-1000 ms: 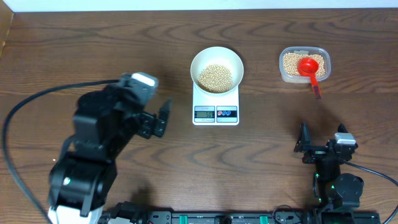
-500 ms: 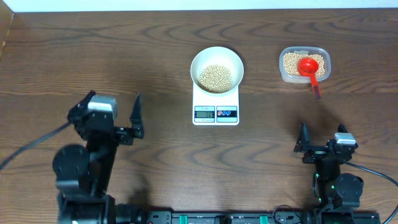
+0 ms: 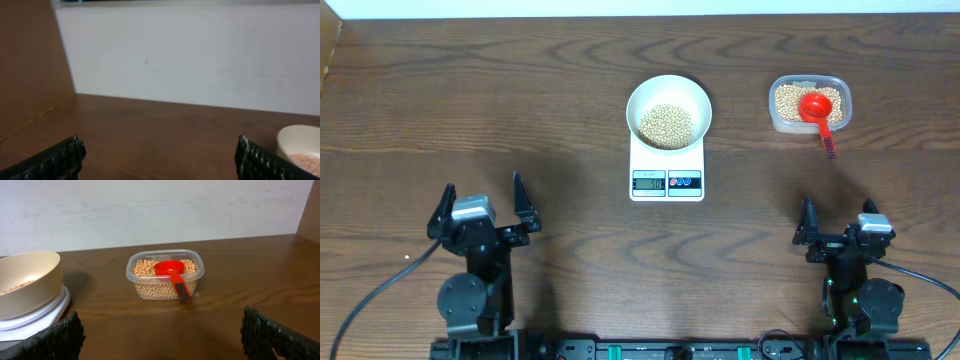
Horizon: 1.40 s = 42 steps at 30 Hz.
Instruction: Scoop item into bowl and weigh 50g on scale
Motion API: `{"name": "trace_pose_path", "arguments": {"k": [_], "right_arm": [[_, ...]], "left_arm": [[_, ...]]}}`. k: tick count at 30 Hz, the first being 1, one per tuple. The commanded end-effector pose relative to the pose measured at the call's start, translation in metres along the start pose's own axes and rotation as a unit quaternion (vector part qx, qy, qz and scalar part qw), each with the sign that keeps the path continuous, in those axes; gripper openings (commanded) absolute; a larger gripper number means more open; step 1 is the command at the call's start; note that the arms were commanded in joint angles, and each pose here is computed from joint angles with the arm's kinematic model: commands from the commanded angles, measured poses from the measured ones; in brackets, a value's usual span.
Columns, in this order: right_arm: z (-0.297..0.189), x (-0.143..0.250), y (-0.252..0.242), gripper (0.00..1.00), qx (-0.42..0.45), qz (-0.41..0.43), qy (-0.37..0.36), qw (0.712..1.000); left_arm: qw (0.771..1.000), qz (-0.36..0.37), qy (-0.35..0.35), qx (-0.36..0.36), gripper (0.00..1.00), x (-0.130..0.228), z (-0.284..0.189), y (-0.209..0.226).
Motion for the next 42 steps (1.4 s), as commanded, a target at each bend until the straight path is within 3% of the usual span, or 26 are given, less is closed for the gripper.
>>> {"name": "trace_pose_path", "arguments": {"k": [1, 17, 27, 42], "right_arm": [[0.000, 0.001, 0.002, 0.99, -0.006, -0.006, 0.001, 1.000], [0.000, 0.001, 0.002, 0.99, -0.006, -0.006, 0.001, 1.000], [0.000, 0.001, 0.002, 0.99, -0.006, -0.006, 0.001, 1.000], [0.000, 0.001, 0.002, 0.99, -0.006, -0.006, 0.001, 1.000]], "left_arm": [[0.999, -0.010, -0.001, -0.045, 0.98, 0.015, -0.004, 0.009], [0.998, 0.006, 0.024, -0.059, 0.98, 0.072, -0.005, 0.006], [0.995, 0.015, 0.086, -0.044, 0.98, 0.107, -0.007, 0.000], [0.996, -0.007, 0.087, -0.034, 0.98, 0.108, -0.006, -0.003]]}}
Point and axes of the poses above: each gripper's point midway between its finger pads, its own z axis out along the fingers, its own y axis along the line the jaws close on, x = y × z, the point moved 6 cm from there along -z, back along the fingers, and after that the axes turned 7 degrees about z, right-handed, at the moved point
